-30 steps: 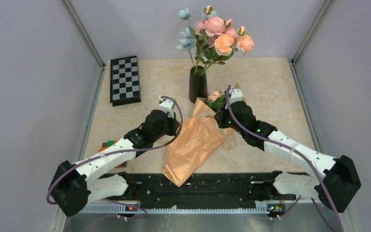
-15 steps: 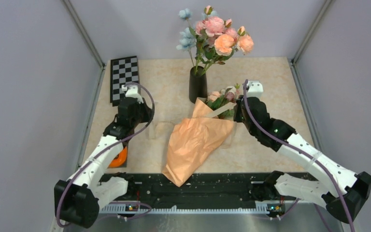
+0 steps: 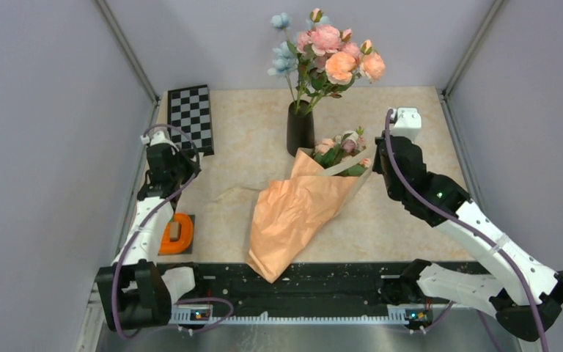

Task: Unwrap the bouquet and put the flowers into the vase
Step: Untie the ribbon from the wrapping paper.

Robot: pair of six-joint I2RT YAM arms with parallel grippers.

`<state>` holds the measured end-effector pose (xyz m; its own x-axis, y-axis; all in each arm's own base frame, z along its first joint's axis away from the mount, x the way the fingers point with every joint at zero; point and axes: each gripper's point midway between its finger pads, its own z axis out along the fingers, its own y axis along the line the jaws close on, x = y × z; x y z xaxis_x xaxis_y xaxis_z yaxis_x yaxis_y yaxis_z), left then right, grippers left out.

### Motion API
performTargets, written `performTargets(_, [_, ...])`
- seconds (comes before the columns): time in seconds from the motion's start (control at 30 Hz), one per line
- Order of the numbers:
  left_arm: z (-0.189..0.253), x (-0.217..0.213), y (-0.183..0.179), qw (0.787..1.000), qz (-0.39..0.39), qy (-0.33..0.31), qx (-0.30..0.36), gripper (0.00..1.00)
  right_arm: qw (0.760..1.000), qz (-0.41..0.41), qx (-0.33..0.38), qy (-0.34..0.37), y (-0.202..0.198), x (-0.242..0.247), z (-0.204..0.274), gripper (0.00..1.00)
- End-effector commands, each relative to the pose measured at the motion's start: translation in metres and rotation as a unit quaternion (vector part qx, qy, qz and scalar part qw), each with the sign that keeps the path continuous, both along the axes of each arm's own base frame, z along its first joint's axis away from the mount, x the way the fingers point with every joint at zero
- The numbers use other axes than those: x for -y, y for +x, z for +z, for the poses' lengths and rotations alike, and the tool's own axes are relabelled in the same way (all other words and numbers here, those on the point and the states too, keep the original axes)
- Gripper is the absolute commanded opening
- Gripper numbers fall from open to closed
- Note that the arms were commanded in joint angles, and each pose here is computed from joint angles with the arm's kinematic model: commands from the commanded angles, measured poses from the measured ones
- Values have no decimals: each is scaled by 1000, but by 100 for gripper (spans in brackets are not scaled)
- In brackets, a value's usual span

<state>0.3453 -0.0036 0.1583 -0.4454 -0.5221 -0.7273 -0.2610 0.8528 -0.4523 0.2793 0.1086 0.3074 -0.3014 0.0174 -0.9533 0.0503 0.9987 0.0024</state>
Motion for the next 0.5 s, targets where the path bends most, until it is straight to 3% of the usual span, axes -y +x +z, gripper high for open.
performTargets(0.0, [11,-10,10,999,15,-20,27,0,999,-29,10,-15,-10,20,9,3])
performTargets(0.17, [0,-19,7,999,36,-21,7,0,996,-86,-30,1,-27,40,-32,6])
performTargets(0.27, [-2,-23,5,999,46,-21,1,0,994,-96,-46,21,-36,44,-53,30])
performTargets(0.3, [-2,-24,5,999,48,-21,0,7,994,-96,-49,30,-38,44,-57,39])
performTargets(0.37, [1,-24,4,999,47,-20,-1,33,994,-92,-54,38,-40,43,-64,53])
performTargets(0.47, [7,-22,2,999,39,-19,2,52,995,-68,-59,40,-39,34,-67,62])
